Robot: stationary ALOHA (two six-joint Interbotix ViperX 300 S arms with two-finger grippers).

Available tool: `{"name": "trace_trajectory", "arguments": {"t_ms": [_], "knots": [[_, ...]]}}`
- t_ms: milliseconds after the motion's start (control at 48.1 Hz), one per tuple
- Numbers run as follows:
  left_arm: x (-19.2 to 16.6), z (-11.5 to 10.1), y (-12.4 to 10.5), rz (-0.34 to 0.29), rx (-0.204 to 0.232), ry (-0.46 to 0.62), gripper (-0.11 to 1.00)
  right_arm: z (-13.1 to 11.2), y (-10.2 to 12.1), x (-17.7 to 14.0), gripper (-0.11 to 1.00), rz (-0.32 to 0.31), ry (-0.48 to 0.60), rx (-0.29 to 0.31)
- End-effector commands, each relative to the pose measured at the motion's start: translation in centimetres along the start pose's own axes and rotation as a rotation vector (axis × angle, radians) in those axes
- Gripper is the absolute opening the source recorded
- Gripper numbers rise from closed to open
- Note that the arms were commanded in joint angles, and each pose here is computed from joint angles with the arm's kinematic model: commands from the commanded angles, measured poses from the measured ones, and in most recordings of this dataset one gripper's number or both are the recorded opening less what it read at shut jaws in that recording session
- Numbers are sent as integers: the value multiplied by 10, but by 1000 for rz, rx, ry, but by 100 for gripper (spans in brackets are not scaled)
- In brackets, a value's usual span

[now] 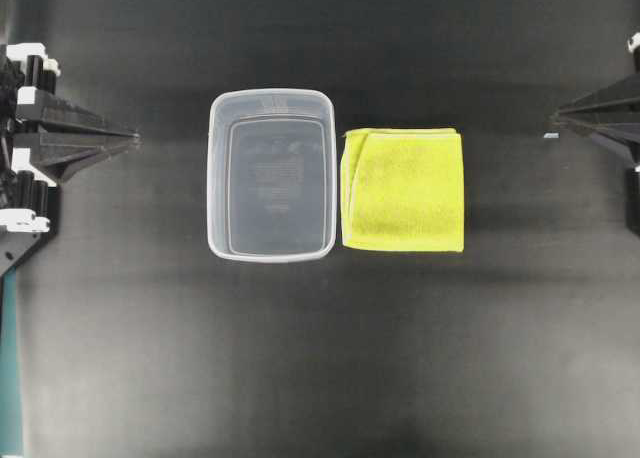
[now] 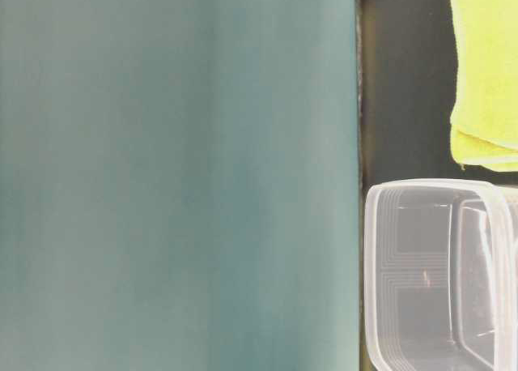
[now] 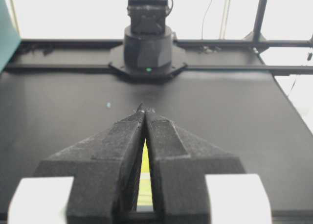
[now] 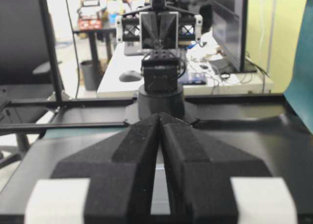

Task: Place the yellow towel into the container with the left arm.

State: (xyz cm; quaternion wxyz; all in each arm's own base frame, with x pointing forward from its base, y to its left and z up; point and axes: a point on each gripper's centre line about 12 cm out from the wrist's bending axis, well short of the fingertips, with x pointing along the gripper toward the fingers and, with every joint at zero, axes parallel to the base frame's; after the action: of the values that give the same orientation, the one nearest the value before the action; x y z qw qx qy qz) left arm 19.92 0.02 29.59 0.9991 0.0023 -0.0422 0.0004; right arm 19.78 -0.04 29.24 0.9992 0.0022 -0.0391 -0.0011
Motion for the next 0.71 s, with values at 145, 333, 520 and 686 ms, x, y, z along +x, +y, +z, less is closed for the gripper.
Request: {"name": "trace_trajectory", "arguments": {"t_ms": [145,333,520,686], "knots": [[35,39,4,14,-3,163,0,16,0,-2,1,-4,-63,36],[79,55,6,23,8,348,0,24,-1,-6,1,-7,-94,39],[133,57,6,23,16,503,0,23,-1,-7,1,-8,-78,53],[177,41,8,29,16,686,0,19,0,-7,3,-1,-50,66]]}}
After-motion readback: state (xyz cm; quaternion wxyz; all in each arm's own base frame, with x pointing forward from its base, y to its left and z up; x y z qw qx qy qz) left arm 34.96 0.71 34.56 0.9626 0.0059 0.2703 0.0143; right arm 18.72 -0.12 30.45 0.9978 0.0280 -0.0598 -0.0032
